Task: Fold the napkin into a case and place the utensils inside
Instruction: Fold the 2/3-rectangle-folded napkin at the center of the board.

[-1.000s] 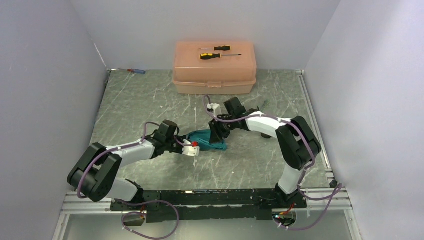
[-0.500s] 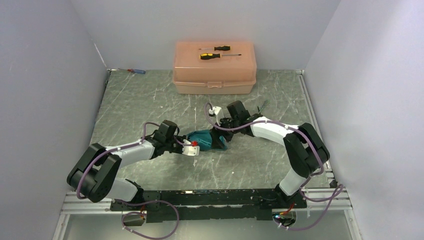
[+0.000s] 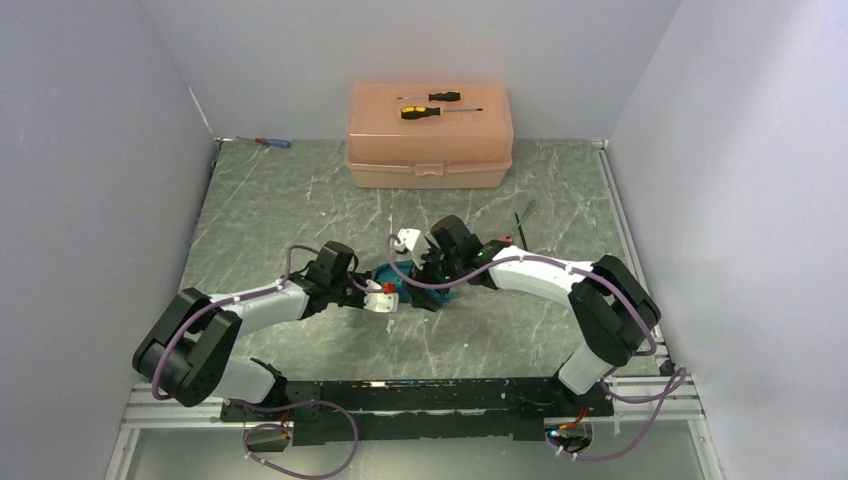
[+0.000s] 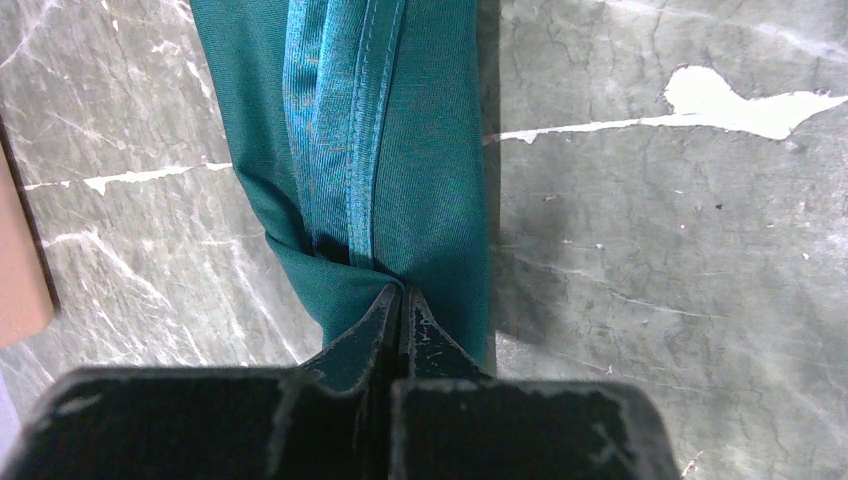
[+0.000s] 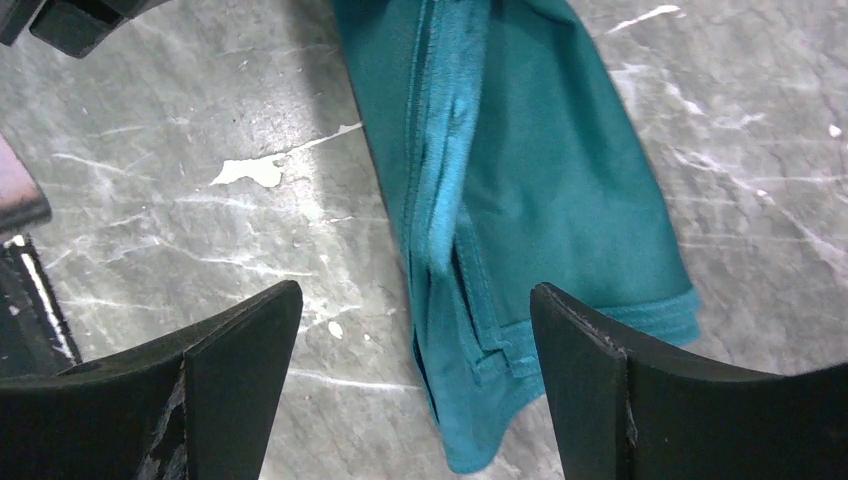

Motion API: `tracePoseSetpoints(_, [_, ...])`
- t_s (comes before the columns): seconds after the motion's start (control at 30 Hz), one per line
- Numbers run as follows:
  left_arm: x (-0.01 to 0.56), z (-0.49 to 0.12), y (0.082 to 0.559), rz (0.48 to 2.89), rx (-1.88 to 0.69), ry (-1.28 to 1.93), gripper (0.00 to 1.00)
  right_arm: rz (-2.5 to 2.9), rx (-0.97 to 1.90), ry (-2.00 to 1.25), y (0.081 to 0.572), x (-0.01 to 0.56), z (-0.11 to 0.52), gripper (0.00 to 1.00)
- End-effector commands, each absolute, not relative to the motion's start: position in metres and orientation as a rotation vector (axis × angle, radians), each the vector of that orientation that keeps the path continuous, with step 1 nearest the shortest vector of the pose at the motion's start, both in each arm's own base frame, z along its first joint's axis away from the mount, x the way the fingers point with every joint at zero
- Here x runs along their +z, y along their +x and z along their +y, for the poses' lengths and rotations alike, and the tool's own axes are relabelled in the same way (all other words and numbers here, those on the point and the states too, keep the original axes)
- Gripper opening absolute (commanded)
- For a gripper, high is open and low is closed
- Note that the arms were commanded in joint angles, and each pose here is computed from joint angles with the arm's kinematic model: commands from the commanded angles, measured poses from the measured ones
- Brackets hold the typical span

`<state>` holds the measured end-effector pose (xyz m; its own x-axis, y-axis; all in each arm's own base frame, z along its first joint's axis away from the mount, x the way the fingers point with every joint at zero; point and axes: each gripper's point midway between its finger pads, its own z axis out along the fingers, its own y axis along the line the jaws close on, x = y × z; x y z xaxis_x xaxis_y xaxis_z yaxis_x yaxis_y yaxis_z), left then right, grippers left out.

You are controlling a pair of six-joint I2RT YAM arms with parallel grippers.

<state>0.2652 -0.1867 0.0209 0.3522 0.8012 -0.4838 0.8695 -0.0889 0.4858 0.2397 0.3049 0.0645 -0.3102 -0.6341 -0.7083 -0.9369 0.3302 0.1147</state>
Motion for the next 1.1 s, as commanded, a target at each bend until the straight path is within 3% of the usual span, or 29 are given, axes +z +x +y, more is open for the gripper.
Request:
tracePoseSetpoints(0.0, [-0.021,-0.154,0.217,1.673,-0.214,1.999,0.03,2.035,0.531,-1.474,0.242,0.040,0.303,0.88])
tracePoseSetpoints(0.27, [-0.020,-0.154,0.218,1.663,-0.209,2.002,0.03,2.034,0.352,-1.496,0.256,0.027,0.292,0.80])
tracePoseSetpoints(0.63, [-0.017,-0.152,0.220,1.652,-0.191,2.004,0.03,2.051,0.449,-1.431,0.253,0.026,0.296,0.69])
tracePoseSetpoints(0.7, [-0.017,-0.151,0.220,1.653,-0.189,2.008,0.03,2.053,0.480,-1.421,0.252,0.027,0.297,0.61])
tracePoseSetpoints(0.8, [-0.016,-0.150,0.219,1.646,-0.184,2.011,0.03,2.078,0.532,-1.423,0.251,0.025,0.297,0.34])
tracePoseSetpoints(0.87, [-0.016,-0.149,0.219,1.643,-0.183,2.011,0.03,2.100,0.564,-1.422,0.252,0.026,0.297,0.23])
tracePoseSetpoints(1.07, [-0.016,-0.149,0.221,1.629,-0.166,2.021,0.03,2.065,0.658,-1.404,0.252,0.051,0.302,0.19])
